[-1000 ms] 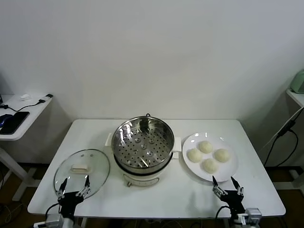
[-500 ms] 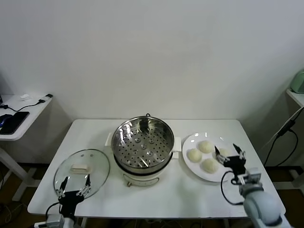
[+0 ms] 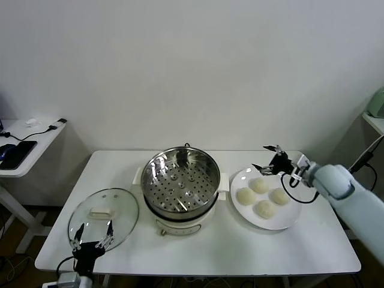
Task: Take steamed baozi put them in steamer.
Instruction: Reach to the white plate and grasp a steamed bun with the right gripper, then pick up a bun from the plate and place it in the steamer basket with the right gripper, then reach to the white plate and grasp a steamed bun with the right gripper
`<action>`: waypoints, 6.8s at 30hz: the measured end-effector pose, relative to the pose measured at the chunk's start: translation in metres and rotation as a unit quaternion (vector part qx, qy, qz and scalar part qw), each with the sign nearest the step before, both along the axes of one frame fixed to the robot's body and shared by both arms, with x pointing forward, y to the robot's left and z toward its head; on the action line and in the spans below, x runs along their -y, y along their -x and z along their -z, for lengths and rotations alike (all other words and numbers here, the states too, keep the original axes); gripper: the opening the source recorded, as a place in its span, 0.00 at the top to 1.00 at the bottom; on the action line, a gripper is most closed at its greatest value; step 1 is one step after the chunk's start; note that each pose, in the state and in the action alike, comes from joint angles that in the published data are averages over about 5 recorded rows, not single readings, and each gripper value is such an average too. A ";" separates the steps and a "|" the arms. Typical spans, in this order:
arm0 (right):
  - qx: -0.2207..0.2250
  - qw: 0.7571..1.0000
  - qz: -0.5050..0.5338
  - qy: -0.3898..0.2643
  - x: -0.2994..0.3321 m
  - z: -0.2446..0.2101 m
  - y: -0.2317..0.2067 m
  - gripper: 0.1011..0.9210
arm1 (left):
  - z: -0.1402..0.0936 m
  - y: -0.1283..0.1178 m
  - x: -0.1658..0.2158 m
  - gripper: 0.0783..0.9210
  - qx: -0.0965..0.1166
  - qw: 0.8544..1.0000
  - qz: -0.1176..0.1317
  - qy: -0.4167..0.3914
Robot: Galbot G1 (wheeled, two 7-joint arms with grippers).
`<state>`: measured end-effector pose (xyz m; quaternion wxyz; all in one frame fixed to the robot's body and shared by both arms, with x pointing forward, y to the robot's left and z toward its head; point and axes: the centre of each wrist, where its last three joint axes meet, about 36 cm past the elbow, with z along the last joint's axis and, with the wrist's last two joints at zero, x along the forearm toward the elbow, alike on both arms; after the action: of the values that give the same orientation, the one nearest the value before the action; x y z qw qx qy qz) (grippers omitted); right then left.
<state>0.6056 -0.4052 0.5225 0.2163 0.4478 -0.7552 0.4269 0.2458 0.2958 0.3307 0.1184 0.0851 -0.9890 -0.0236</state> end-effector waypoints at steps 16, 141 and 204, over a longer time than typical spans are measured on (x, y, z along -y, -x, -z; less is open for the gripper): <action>-0.155 0.963 -0.053 0.214 -0.036 -0.042 -0.078 0.12 | 0.000 0.004 0.001 0.12 0.006 1.000 -0.004 0.002; 0.088 0.724 -0.602 0.326 -0.373 -0.100 -0.143 0.12 | 0.007 0.008 0.024 0.12 0.003 1.000 -0.006 -0.013; -0.206 0.956 -0.029 0.206 -0.121 0.064 -0.064 0.16 | 0.019 0.015 0.024 0.12 -0.005 1.000 -0.018 -0.011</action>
<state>0.6695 -0.2842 0.4588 0.4423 0.4935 -0.5767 0.4778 0.2304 0.2717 0.3112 0.1231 0.1041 -0.9864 -0.0329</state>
